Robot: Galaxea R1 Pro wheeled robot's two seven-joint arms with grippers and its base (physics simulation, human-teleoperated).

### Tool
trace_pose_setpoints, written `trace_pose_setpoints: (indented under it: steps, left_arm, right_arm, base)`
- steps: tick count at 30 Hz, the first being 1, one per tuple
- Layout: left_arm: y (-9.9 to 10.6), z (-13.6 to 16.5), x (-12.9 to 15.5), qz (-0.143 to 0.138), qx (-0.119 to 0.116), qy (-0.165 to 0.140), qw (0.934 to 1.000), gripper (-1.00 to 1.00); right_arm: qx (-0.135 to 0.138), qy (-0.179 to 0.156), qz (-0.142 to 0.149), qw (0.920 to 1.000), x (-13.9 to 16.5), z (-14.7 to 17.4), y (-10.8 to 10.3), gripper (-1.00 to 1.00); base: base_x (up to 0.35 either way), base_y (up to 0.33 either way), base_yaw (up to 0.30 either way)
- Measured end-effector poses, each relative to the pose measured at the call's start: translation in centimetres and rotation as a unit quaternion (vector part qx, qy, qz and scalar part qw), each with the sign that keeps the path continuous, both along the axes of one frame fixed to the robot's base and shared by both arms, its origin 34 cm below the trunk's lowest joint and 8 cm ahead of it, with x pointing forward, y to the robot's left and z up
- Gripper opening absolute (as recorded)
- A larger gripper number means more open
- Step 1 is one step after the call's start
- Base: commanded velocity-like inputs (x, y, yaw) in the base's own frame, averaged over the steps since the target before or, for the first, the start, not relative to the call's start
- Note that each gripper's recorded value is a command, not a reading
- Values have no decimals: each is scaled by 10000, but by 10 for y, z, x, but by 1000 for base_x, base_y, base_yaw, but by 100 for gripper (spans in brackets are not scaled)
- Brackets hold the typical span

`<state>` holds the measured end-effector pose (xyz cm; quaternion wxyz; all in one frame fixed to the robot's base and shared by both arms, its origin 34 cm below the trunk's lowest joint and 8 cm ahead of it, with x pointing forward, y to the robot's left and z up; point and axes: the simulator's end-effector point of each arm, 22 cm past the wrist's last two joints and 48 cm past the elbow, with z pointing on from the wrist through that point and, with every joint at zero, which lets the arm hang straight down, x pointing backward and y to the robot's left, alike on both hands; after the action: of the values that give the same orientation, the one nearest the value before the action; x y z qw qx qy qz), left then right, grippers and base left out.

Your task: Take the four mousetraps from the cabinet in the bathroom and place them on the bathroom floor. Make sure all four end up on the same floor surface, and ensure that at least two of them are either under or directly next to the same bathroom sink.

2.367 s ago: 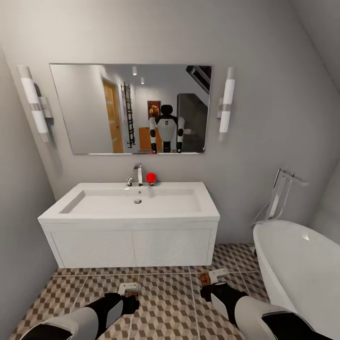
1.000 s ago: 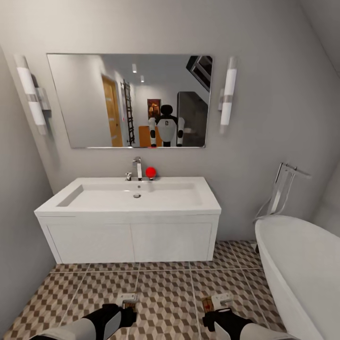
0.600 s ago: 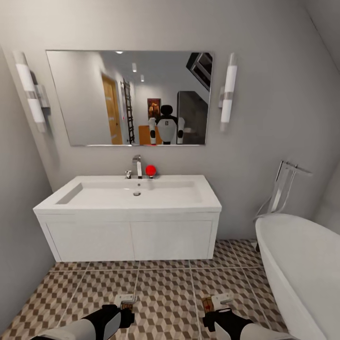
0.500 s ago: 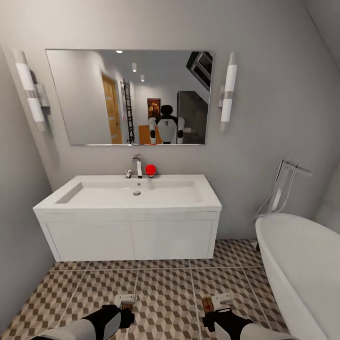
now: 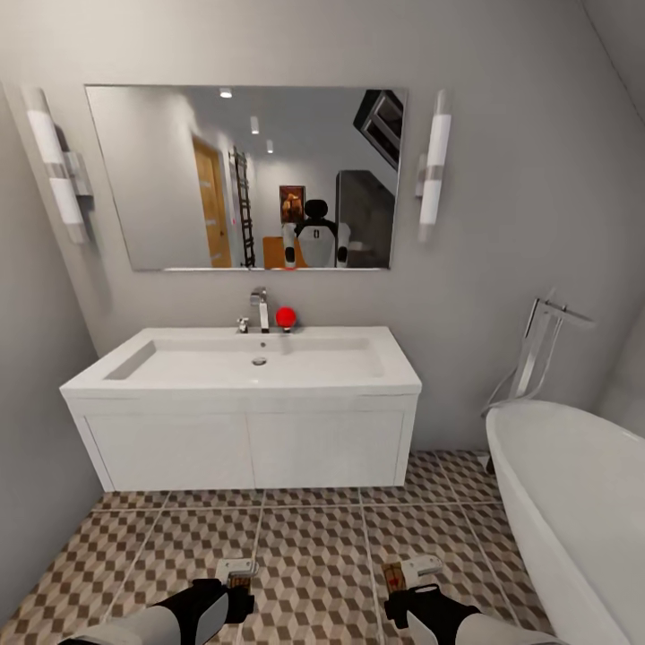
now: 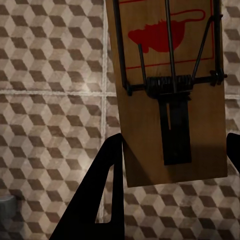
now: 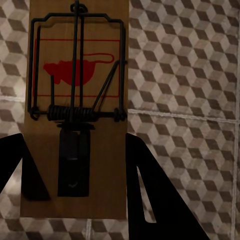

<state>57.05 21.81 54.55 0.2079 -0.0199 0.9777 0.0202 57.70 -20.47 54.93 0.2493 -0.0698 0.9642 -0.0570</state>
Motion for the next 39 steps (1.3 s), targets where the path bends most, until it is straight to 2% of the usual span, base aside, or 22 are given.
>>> trace_pose_setpoints:
  steps: [39]
  left_arm:
    - [0,-72,-7,1,1,-7,10000,-100]
  right_arm:
    - [39,-163,5,9999,-1,-69,1,-100]
  base:
    - [0,0,0]
